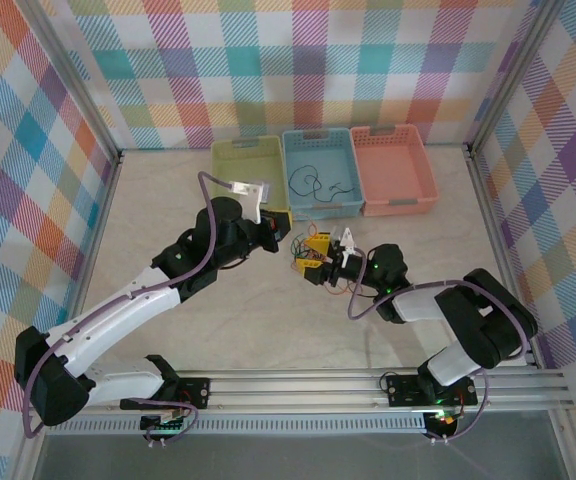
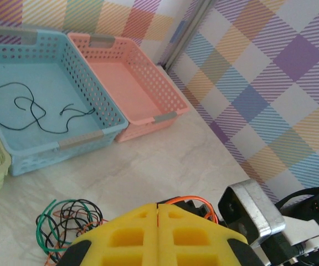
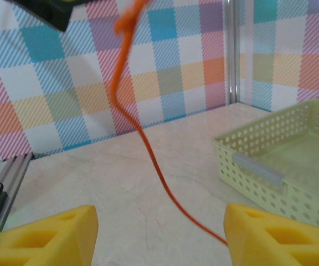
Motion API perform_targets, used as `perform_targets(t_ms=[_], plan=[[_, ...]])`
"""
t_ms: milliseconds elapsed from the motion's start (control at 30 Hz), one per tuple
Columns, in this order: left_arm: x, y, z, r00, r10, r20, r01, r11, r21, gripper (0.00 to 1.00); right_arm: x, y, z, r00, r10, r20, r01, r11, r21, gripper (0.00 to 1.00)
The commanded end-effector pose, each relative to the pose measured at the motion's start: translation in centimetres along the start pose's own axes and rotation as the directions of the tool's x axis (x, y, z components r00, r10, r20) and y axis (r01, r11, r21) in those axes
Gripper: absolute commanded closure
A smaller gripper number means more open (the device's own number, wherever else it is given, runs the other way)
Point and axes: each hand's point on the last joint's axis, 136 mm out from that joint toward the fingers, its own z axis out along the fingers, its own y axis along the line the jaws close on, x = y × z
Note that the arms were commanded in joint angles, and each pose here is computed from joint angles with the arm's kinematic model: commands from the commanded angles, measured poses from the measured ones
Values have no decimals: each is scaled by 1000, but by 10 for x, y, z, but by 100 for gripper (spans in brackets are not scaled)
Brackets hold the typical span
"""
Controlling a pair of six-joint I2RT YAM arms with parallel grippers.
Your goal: Untangle the cables
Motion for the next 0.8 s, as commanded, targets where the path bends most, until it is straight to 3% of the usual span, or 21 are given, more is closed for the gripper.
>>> perform_targets(t_ms=[0,167,467,767], plan=[[6,3,-2,999,-35,-20,35,999,0,100,-30,14,10,991,-92,102,98,993,-61,38],[8,3,-3,999,-46,-22,46,999,6,100,-36,7,12,987,-106,123,105,994,14,44],[12,0,-9,997,-74,-36,75,997,26,100,-38,3,12,988,-88,129,83,996,40,63],[10,0,-19,996,-84,-20,85,996,23,100,-36,5,10,988,-89,124,85,996,38,98]])
